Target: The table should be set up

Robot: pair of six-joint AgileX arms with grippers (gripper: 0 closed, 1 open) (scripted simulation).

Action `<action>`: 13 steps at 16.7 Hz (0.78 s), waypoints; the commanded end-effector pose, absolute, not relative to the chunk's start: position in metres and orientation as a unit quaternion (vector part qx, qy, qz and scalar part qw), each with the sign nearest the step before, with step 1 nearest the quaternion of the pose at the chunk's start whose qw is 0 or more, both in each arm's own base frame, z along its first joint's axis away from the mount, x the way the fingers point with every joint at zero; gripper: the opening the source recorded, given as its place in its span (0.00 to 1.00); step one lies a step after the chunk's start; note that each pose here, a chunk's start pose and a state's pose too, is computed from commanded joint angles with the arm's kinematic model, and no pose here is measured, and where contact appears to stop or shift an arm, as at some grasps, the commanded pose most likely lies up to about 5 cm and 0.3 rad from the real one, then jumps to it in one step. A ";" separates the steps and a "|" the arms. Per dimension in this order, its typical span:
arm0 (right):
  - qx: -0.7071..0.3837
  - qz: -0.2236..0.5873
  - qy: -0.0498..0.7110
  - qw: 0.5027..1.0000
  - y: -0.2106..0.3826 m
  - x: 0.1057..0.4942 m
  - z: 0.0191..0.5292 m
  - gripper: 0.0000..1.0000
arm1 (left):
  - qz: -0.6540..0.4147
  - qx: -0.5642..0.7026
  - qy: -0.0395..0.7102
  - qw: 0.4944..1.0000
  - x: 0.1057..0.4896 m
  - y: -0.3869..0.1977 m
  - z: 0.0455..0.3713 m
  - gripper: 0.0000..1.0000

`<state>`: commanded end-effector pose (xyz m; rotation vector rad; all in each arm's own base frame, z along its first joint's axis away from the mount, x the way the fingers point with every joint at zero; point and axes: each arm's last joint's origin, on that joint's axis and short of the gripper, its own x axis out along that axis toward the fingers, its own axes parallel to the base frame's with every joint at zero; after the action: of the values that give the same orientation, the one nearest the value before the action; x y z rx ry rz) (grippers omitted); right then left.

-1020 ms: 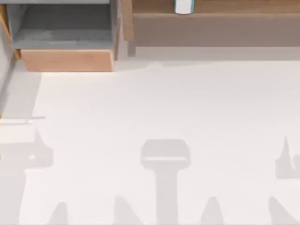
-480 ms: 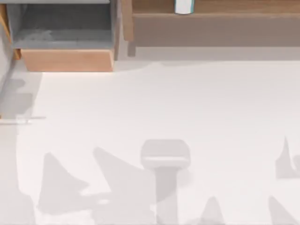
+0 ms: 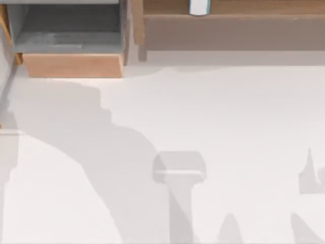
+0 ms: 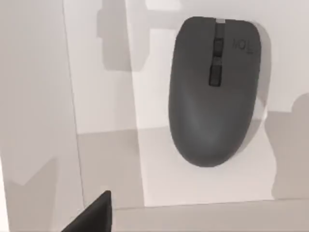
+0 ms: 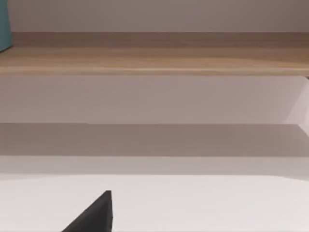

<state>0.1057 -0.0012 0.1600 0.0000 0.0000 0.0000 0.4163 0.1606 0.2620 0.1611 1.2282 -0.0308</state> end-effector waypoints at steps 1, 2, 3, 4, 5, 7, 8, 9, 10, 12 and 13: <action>0.000 0.000 0.000 1.000 -0.001 0.106 0.160 1.00 | -0.026 0.072 0.596 0.799 0.432 0.166 0.244 1.00; 0.000 0.000 0.000 1.000 -0.001 0.106 0.160 1.00 | -0.037 0.068 0.615 0.785 0.444 0.171 0.226 1.00; 0.000 0.000 0.000 1.000 -0.001 0.106 0.160 1.00 | -0.046 0.066 0.630 0.773 0.455 0.174 0.210 1.00; 0.000 0.000 0.000 1.000 -0.001 0.106 0.160 1.00 | -0.053 0.064 0.642 0.762 0.463 0.176 0.196 1.00; 0.000 0.000 0.000 1.000 -0.001 0.106 0.160 1.00 | -0.060 0.063 0.652 0.753 0.469 0.177 0.184 1.00; 0.000 0.000 0.000 1.000 -0.001 0.106 0.160 1.00 | -0.068 0.064 0.663 0.743 0.479 0.178 0.168 1.00; 0.000 0.000 0.000 1.000 -0.001 0.106 0.160 1.00 | -0.071 0.065 0.665 0.740 0.482 0.177 0.163 1.00; 0.000 0.000 0.000 1.000 -0.001 0.106 0.160 1.00 | -0.072 0.067 0.666 0.739 0.484 0.176 0.161 1.00; 0.000 0.000 0.000 1.000 -0.001 0.106 0.160 1.00 | -0.073 0.068 0.666 0.740 0.485 0.176 0.160 1.00; 0.000 0.000 0.000 1.000 -0.001 0.106 0.160 1.00 | -0.073 0.068 0.666 0.740 0.485 0.176 0.160 1.00; 0.000 0.000 0.000 1.000 -0.001 0.106 0.160 1.00 | -0.073 0.068 0.666 0.740 0.485 0.176 0.160 1.00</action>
<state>0.1057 -0.0012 0.1600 0.0000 0.0000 0.0000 0.4855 0.1758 0.1600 0.1494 1.4606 -0.1598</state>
